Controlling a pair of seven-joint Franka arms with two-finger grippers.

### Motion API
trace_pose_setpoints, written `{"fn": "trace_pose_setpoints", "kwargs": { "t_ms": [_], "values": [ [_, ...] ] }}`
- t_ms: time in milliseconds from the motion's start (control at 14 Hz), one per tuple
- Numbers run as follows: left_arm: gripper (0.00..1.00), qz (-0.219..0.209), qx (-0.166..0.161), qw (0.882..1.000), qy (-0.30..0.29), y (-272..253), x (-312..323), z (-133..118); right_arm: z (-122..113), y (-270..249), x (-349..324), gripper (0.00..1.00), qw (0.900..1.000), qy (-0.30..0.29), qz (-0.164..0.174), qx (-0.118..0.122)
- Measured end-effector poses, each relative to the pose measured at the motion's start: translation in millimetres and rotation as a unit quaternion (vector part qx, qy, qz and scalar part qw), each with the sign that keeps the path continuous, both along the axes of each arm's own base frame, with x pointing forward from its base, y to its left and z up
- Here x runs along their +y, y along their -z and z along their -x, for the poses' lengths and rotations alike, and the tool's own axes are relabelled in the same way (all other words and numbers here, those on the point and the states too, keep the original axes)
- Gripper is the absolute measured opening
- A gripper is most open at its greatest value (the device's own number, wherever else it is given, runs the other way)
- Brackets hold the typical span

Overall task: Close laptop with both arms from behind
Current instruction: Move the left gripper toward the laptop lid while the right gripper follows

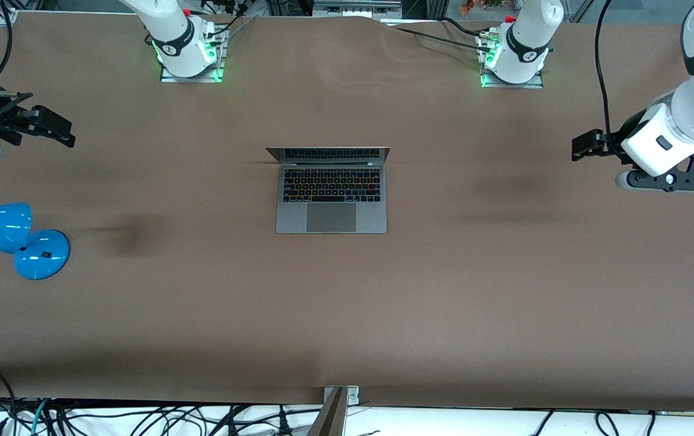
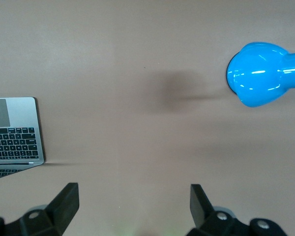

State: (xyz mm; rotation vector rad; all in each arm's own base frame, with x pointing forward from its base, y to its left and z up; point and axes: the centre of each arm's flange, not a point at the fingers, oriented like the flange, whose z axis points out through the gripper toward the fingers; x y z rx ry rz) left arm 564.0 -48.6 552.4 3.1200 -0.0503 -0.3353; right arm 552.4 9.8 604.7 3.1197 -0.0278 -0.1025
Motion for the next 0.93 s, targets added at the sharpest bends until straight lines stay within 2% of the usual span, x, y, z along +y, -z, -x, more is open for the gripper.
{"fn": "trace_pose_setpoints", "kwargs": {
  "t_ms": [357, 643, 929],
  "values": [
    [1.00, 0.005, 0.006, 1.000, 0.010, 0, -15, 3, 0, 0, 0, 1.00, 1.000, 0.000, 0.000, 0.000],
    [1.00, 0.047, 0.017, 0.999, 0.012, 13, -52, 4, 0, 0, 0, 1.00, 1.000, 0.000, 0.000, -0.001],
    [1.00, 0.040, 0.022, 0.999, -0.010, 33, -102, 4, 0, 0, 0, 1.00, 1.000, 0.000, 0.000, -0.001]
  ]
}}
